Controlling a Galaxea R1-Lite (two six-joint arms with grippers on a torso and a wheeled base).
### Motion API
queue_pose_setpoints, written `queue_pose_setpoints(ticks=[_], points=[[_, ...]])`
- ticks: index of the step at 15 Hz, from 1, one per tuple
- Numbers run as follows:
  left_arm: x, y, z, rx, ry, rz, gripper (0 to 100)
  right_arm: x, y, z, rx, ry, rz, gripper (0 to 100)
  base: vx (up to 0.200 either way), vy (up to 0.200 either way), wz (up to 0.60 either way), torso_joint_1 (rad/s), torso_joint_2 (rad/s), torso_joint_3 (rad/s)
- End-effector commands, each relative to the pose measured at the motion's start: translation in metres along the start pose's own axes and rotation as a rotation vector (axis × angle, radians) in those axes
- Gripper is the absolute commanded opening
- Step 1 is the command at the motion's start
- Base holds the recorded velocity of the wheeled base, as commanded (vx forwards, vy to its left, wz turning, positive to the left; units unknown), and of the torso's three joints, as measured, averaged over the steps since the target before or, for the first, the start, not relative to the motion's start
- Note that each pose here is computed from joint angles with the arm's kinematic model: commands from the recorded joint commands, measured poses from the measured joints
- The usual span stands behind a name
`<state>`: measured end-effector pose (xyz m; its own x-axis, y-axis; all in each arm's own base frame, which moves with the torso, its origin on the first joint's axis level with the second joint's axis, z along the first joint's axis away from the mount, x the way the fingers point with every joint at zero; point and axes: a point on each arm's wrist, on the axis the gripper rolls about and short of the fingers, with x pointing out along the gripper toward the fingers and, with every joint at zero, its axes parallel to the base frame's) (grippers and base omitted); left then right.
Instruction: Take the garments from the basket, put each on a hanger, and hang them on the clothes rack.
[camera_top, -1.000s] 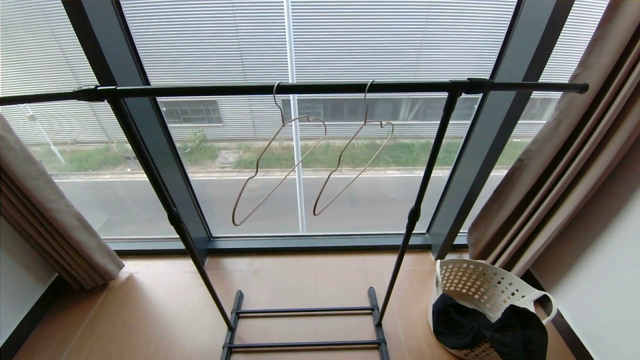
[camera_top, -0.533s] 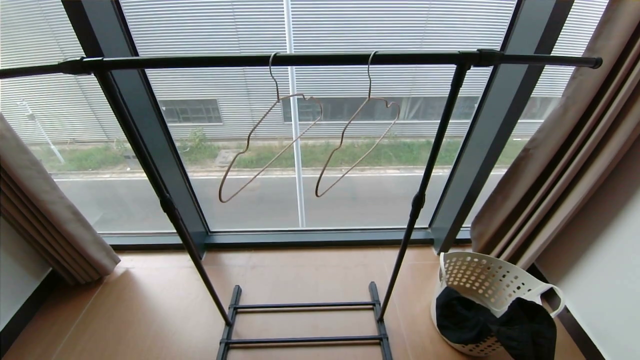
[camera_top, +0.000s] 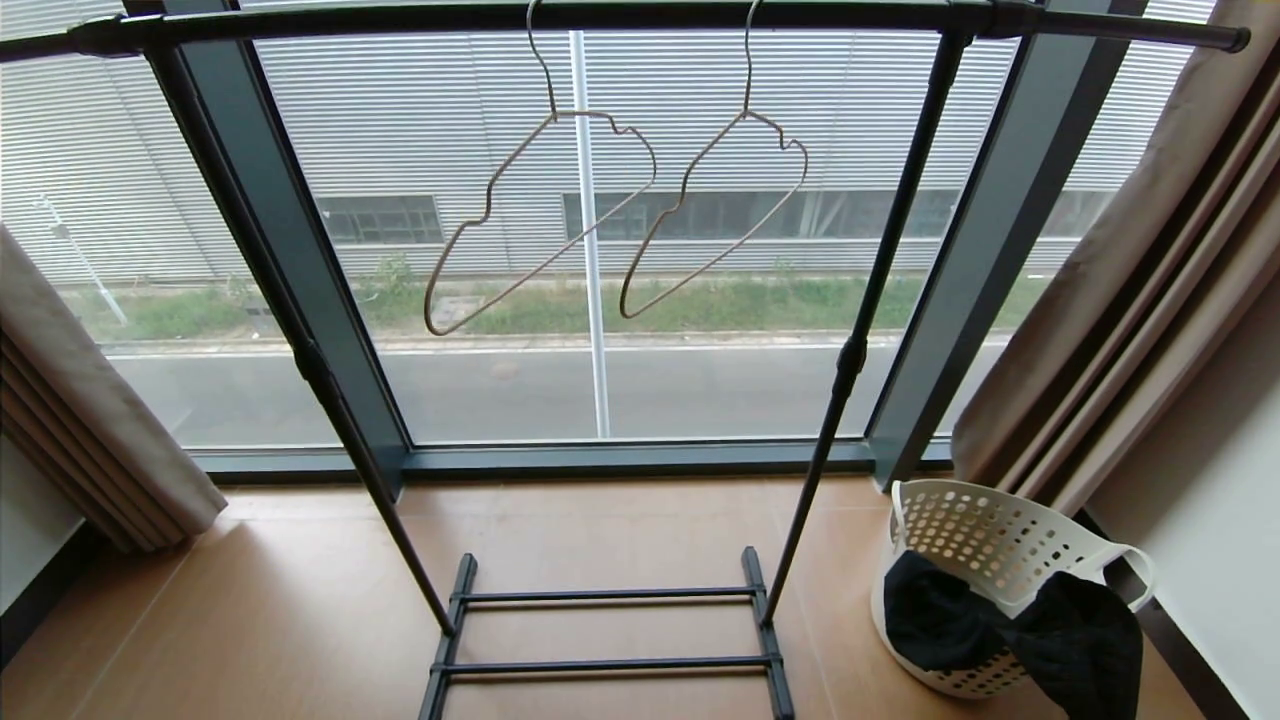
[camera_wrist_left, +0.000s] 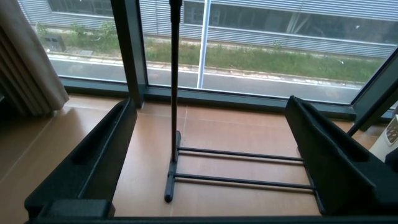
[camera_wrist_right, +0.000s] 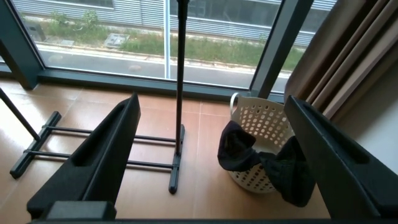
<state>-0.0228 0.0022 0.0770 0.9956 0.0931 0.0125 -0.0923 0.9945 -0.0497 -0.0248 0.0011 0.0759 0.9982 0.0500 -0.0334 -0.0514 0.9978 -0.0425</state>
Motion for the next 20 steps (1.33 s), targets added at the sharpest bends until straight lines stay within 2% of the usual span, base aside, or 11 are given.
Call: queue_pose_setpoints(ticks=[1,10,15,20], points=[[0.0000,0.0000,0.0001,-0.001,-0.001,0.000,100,0.0001,0.0000,0.0001,0.000,0.000,0.001,100,0.000,0.000,0.00,-0.178,0.50,0.310],[0.0000,0.0000,0.0001,0.001,-0.001,0.000,100,0.0001,0.0000,0.0001,0.000,0.000,0.001,100,0.000,0.000,0.00,-0.149,0.46,0.315],[0.0000,0.0000,0.0001,-0.001,-0.001,0.000,100,0.0001,0.0000,0.0001,-0.002,0.000,-0.001,100,0.000,0.000,0.00,-0.015,0.06,0.047],[0.0000,0.0000,0.0001,-0.001,-0.001,-0.001,100,0.0001,0.0000,0.0000,-0.002,0.002,0.001,100,0.000,0.000,-0.60,-0.001,0.01,0.002]])
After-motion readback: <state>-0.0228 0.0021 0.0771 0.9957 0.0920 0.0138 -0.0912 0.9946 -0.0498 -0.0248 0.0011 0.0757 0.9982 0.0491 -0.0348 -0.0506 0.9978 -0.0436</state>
